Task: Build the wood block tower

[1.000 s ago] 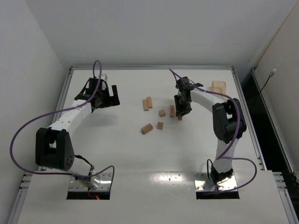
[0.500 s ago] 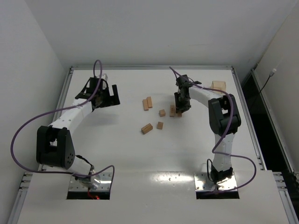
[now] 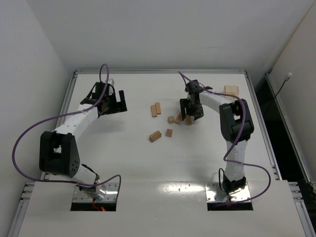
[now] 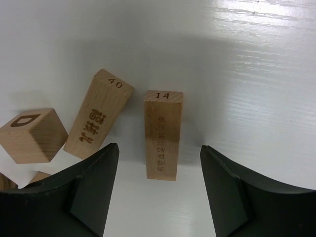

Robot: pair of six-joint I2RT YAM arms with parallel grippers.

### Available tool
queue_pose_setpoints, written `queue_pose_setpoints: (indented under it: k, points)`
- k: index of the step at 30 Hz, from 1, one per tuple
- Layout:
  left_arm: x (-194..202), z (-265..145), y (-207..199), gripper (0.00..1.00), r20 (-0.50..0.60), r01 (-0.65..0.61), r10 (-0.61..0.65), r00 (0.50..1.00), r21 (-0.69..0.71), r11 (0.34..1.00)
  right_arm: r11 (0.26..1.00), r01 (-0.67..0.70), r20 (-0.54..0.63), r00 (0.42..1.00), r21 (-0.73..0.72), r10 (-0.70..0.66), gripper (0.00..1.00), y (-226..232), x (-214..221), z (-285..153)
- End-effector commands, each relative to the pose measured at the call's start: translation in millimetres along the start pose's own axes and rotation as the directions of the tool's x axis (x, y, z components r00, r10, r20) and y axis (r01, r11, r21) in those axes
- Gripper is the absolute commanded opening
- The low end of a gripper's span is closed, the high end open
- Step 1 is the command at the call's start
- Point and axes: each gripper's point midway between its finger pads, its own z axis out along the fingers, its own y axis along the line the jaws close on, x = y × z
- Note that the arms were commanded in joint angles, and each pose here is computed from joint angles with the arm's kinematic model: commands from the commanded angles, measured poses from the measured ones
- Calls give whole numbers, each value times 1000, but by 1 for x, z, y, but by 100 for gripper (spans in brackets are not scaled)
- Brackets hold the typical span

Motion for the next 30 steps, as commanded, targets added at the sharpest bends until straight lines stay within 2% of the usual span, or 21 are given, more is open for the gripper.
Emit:
queue_pose_setpoints:
  k: [1,2,5,8,9,10,13,18,24,30]
  points:
    - [-19,-3,-10,100,50,-7,6,999,24,1000,998,23,138,990,-53,-15,64,11,-36,-34]
    - [-19,-3,-10,100,50,-7,6,999,24,1000,998,18,155,988,-65,-7,64,9,-39,-39]
    - [-18,-3,-11,100,47,-8,6,999,33,999,997,5,238,971,-74,13,56,2,-51,-63]
    - [-20,-3,-14,100,53,-9,6,999,45,999,999,-20,316,948,-49,34,39,-12,-63,-85]
    - [-20,-3,-14,100,53,-9,6,999,45,999,1000,-25,335,942,-7,26,26,-19,-66,-89]
    - [-20,-3,-14,100,53,-9,6,999,45,999,998,-25,343,939,49,7,19,-30,-65,-90]
    - [-20,-3,-14,100,53,-9,6,999,45,999,991,-14,299,954,131,-26,0,-49,-56,-79]
    - [-20,-3,-14,100,53,-9,6,999,45,999,981,17,219,974,193,-60,0,-62,-38,-53]
    - [-20,-3,-12,100,56,-8,6,998,36,999,984,47,140,988,171,-71,0,-60,-23,-25]
    - [-20,-3,-12,100,56,-8,6,998,36,999,991,66,105,991,113,-78,0,-48,-13,-18]
